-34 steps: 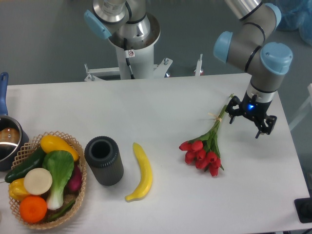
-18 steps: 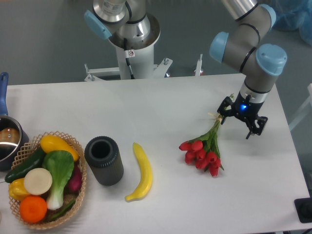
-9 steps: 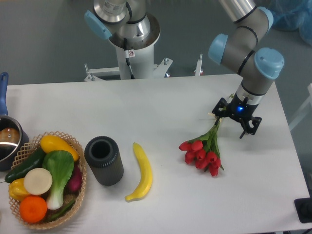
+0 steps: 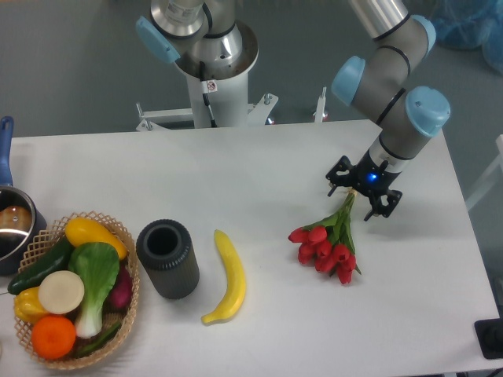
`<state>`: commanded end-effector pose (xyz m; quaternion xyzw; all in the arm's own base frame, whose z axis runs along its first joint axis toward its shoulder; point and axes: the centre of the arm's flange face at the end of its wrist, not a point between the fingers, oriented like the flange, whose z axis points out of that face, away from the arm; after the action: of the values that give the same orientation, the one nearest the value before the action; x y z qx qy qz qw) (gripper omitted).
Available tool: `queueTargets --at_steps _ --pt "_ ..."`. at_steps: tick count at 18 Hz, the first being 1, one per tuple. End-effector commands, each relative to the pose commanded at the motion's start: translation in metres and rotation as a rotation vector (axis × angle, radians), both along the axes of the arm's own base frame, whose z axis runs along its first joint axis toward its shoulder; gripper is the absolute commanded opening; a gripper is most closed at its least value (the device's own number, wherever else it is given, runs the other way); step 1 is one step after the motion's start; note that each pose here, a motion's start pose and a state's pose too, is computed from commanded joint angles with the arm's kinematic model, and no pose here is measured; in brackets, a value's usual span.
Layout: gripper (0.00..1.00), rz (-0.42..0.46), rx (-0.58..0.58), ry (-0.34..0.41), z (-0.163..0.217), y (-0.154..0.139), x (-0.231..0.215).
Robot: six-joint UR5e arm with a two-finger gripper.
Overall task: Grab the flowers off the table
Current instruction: 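Move the open gripper toward the stems of the red tulip bunch, then lower the open gripper around the tulip stems just below the blooms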
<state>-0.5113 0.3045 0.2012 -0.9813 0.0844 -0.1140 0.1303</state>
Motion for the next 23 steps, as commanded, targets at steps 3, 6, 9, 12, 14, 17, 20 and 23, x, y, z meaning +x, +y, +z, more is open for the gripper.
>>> queueTargets --at_steps 3,6,9,12,14,17,20,23 --pt "1.00 0.002 -0.002 -0.011 -0.009 -0.001 -0.007" --pt "1.00 0.003 -0.006 -0.027 -0.022 -0.002 -0.010" --pt "1.00 0.004 -0.002 -0.028 -0.021 -0.001 -0.013" --pt "1.00 -0.002 -0.001 -0.030 -0.022 0.003 -0.013" --pt "1.00 -0.007 0.000 -0.031 -0.021 0.007 -0.012" --pt "1.00 -0.013 0.008 -0.036 -0.024 0.012 -0.011" --pt "0.99 -0.010 0.008 -0.037 -0.025 0.010 -0.012" --pt "0.97 -0.013 0.006 -0.043 -0.028 0.012 -0.011"
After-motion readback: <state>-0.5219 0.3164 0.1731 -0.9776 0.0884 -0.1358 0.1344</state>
